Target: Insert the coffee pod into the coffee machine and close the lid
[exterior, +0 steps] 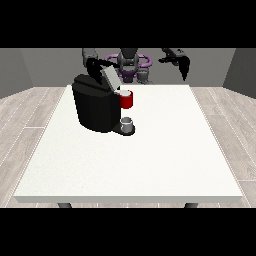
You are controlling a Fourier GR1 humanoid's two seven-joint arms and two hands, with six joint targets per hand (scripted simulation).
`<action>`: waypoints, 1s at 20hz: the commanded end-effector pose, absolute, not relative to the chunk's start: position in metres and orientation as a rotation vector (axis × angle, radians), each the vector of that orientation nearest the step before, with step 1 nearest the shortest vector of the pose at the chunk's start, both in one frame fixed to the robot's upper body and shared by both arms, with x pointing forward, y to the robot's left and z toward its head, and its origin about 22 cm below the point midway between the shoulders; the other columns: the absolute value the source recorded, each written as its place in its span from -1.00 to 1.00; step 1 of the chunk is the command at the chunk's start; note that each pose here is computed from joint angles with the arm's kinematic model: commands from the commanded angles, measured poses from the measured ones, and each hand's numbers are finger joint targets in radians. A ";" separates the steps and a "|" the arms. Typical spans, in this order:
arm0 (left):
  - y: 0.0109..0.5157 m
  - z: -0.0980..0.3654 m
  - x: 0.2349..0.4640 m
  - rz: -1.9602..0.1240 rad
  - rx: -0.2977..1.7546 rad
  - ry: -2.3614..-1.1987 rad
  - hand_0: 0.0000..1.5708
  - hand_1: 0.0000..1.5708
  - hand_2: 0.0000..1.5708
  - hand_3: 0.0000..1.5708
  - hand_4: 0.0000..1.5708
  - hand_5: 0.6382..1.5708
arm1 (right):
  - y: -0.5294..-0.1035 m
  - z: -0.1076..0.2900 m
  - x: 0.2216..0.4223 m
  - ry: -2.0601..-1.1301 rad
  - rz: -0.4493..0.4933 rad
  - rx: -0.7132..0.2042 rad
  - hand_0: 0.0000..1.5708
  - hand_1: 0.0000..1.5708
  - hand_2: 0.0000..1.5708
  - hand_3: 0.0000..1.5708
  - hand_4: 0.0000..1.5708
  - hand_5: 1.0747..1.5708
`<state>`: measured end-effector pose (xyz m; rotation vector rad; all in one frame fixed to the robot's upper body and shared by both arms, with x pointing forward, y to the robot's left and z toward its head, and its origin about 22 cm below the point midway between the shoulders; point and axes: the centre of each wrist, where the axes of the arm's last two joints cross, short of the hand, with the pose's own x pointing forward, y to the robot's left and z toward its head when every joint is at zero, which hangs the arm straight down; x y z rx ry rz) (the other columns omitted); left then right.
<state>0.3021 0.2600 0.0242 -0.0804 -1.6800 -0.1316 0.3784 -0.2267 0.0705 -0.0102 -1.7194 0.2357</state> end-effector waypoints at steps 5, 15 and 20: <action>0.278 0.018 0.302 -0.138 -0.064 -1.706 -1.00 -1.00 -1.00 -1.00 -1.00 1.00 | -0.201 0.073 0.387 -1.712 0.314 0.020 -1.00 -1.00 -1.00 -1.00 -1.00 1.00; 0.278 0.008 0.296 -0.125 -0.021 -1.698 -1.00 -1.00 -1.00 -1.00 -0.82 1.00 | -0.197 0.086 0.396 -1.739 0.350 0.028 -1.00 -1.00 -1.00 -1.00 -0.77 1.00; 0.287 0.015 0.300 -0.111 -0.021 -1.609 -1.00 -1.00 -1.00 -1.00 -0.80 1.00 | -0.165 0.076 0.391 -1.716 0.414 0.020 -1.00 -1.00 -1.00 -1.00 -1.00 1.00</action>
